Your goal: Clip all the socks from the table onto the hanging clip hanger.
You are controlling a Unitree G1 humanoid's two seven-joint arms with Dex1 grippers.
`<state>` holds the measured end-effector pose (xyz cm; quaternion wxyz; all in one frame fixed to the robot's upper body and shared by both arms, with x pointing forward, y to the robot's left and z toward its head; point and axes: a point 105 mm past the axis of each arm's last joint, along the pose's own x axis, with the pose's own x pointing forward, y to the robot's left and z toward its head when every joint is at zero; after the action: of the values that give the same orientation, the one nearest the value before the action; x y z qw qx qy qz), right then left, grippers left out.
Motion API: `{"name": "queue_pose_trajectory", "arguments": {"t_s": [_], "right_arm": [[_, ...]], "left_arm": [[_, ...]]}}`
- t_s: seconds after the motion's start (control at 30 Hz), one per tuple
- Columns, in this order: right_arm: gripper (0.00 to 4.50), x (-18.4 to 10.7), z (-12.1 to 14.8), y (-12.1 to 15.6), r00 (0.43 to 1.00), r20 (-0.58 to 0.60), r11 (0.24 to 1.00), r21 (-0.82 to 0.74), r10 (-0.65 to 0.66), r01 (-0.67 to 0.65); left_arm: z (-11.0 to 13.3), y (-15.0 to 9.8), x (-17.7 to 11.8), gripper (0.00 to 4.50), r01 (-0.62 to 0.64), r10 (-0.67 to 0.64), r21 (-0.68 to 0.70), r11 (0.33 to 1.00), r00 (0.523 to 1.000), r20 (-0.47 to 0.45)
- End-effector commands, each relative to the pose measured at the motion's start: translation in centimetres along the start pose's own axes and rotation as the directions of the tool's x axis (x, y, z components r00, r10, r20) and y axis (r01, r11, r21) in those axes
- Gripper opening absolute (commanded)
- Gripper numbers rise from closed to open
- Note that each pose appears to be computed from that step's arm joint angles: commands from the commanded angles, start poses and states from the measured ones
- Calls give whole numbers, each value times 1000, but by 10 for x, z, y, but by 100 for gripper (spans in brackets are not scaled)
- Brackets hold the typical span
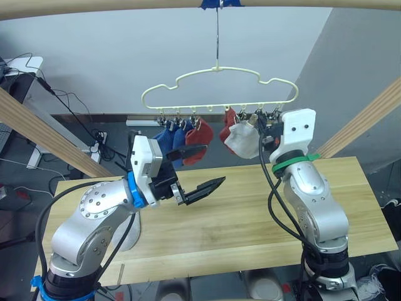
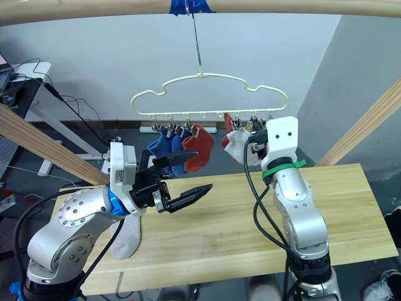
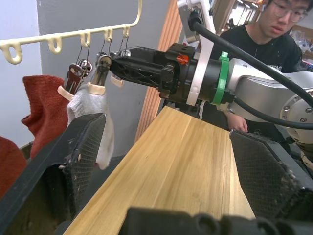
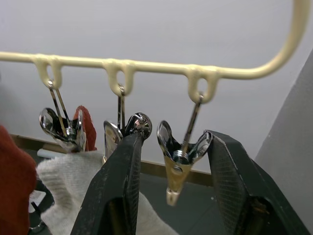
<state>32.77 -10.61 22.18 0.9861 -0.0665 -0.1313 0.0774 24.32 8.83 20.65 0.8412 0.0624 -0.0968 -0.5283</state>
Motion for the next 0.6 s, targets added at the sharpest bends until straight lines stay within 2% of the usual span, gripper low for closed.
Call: {"name": "queue_pose_trajectory", "arguments": {"t_s": [0.03,0.6], "right_arm": [[208,-1,11,-7,998,48,999,-17,-30,30],[208,-11,7,-16,999,25,998,-45,-41,42]], "left_arm": [[9,-9,2,450,25,-26,35,999,999,33],[7,-12,3,450,38,-39,27,999,999,31]]}}
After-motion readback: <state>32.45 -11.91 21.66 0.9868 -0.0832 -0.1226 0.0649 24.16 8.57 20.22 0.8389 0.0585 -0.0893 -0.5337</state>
